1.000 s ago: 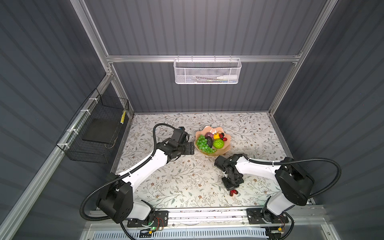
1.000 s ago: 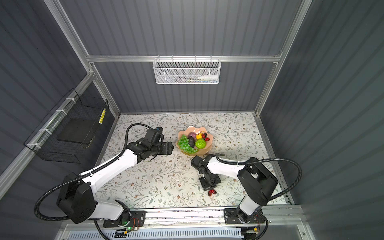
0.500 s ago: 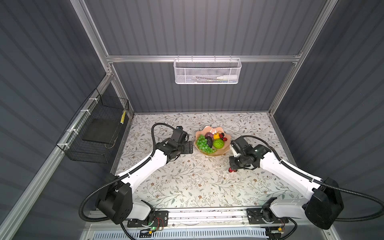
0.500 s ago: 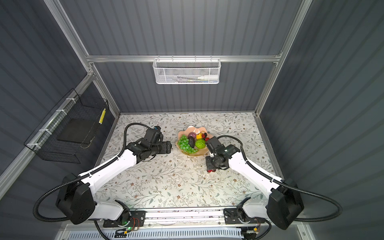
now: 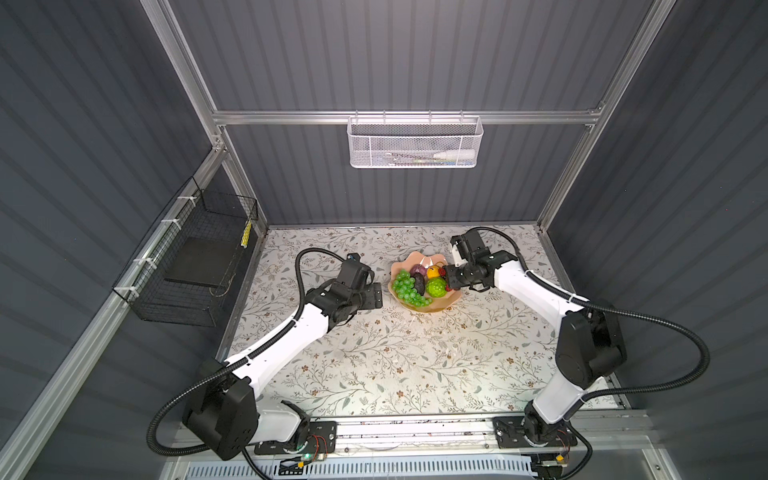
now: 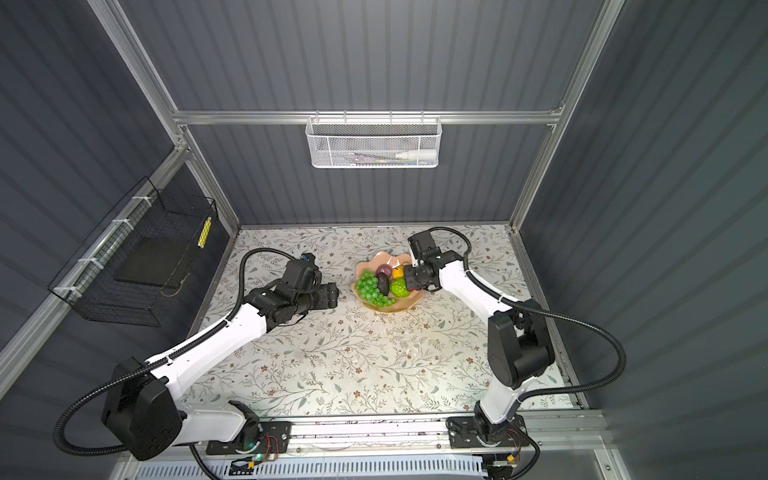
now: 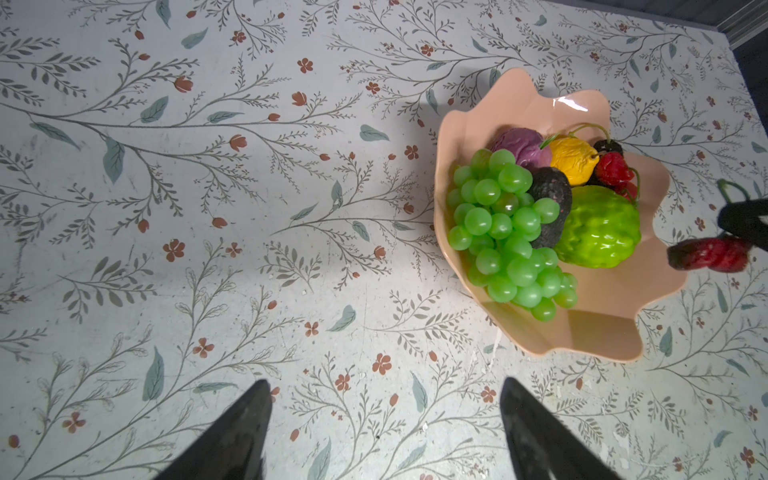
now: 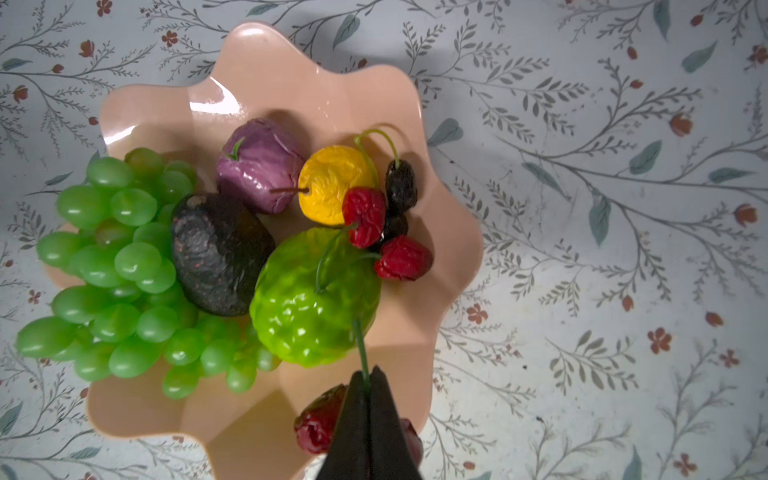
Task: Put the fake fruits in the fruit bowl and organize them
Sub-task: 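Lift the cherries with the right gripper and carry them over the bowl, then lower the cherries into the bowl and open the right gripper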
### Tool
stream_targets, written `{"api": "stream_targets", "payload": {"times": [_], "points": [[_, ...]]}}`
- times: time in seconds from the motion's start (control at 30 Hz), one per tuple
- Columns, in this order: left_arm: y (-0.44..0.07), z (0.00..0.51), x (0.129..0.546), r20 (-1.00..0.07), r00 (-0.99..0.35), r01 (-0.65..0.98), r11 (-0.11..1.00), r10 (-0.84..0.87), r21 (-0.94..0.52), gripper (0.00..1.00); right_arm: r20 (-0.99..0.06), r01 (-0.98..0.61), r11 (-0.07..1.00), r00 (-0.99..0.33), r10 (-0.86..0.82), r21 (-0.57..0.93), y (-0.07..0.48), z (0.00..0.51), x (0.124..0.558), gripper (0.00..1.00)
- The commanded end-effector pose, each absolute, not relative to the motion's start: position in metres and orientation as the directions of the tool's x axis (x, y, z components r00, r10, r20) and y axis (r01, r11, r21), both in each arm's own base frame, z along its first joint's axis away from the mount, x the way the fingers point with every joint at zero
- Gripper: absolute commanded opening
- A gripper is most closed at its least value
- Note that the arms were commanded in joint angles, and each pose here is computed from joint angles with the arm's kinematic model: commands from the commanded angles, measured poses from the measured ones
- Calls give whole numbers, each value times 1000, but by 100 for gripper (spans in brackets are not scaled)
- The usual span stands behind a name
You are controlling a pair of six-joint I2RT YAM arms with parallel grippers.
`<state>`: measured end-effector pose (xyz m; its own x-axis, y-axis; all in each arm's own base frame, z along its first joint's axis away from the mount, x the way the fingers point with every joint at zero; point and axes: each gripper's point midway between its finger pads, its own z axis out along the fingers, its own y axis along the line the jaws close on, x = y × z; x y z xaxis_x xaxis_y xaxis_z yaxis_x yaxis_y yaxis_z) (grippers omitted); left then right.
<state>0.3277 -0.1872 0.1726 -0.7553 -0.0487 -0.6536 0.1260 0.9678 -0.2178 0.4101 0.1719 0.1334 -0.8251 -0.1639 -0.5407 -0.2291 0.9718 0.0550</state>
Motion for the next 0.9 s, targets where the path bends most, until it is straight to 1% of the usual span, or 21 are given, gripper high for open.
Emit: {"api": "stream_targets", "payload": {"times": [0.0, 0.17, 0.43, 0.6, 0.77, 0.87], "points": [[-176, 170, 322, -646, -760, 92, 974, -66, -207, 87, -580, -264, 964, -787, -209, 12, 170, 142, 429, 5], [-176, 169, 323, -643, -763, 92, 975, -62, -203, 87, -559, -292, 956, -790, -253, -19, 170, 133, 441, 6], [-182, 168, 326, -631, -774, 101, 974, -52, -204, 87, -512, -310, 949, -808, -292, -52, 166, 113, 443, 6], [-183, 169, 328, -632, -773, 105, 973, -51, -206, 87, -490, -322, 946, -821, -294, -27, 171, 98, 442, 8], [-184, 171, 328, -632, -773, 104, 973, -51, -207, 87, -490, -327, 945, -824, -285, 0, 177, 94, 443, 13], [-183, 172, 328, -631, -774, 104, 974, -48, -201, 87, -500, -330, 944, -817, -287, -1, 178, 97, 445, 22]]}}
